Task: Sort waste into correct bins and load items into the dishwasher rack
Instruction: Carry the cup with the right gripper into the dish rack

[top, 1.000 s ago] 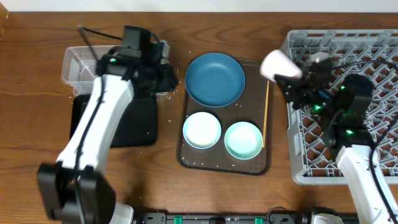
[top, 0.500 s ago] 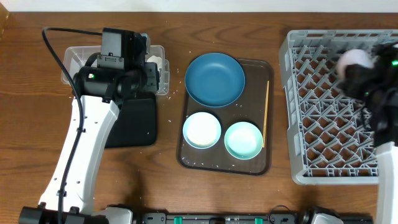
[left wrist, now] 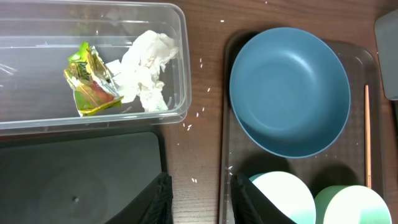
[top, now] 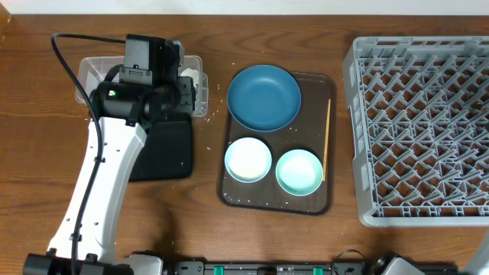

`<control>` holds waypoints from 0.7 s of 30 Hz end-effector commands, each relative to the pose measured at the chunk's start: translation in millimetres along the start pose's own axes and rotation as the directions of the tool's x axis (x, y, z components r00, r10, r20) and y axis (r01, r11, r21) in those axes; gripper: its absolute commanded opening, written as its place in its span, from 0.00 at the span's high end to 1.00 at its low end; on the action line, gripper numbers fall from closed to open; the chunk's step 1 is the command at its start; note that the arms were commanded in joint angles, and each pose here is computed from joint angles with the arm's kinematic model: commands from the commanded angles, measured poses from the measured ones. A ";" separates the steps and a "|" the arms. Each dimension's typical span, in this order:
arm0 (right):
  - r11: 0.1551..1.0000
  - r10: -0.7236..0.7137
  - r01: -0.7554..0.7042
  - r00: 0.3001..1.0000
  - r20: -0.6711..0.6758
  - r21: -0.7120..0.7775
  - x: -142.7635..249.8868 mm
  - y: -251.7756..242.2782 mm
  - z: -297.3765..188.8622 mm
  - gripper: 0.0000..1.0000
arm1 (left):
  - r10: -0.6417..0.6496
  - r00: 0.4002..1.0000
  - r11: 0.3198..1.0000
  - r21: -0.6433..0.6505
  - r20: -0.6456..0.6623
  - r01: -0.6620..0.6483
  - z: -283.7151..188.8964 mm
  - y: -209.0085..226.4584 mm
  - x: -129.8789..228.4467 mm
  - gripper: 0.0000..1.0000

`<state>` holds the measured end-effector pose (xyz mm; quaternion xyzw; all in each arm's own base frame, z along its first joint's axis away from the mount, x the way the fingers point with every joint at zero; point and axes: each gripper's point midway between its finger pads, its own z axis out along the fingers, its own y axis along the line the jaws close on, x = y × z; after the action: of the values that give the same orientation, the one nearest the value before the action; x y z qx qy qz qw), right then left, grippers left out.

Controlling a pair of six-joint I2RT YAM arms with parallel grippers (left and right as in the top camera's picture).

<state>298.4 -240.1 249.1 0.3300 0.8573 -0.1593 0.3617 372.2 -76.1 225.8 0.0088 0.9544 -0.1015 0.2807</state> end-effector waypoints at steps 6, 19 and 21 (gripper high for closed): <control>0.991 0.085 -0.069 0.985 -0.149 0.112 27.8 -49.5 46.9 0.99 | 0.014 1.000 1.000 -0.018 0.002 -0.014 -0.6 4.1 -0.3 0.66; 0.987 0.132 -0.097 0.941 -0.313 0.125 70.3 -56.5 100.5 0.99 | 0.013 1.000 1.000 -0.018 0.001 -0.013 -0.6 4.0 -0.1 0.66; 0.989 0.131 -0.099 0.936 -0.325 0.113 73.9 -54.2 106.8 0.99 | 0.013 1.000 1.000 -0.018 0.001 -0.013 -0.6 4.0 -0.1 0.66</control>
<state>274.7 -299.9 143.4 0.4113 0.8735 -0.1385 0.2207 372.2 -76.0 225.8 0.0085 0.9544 -0.1013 0.2807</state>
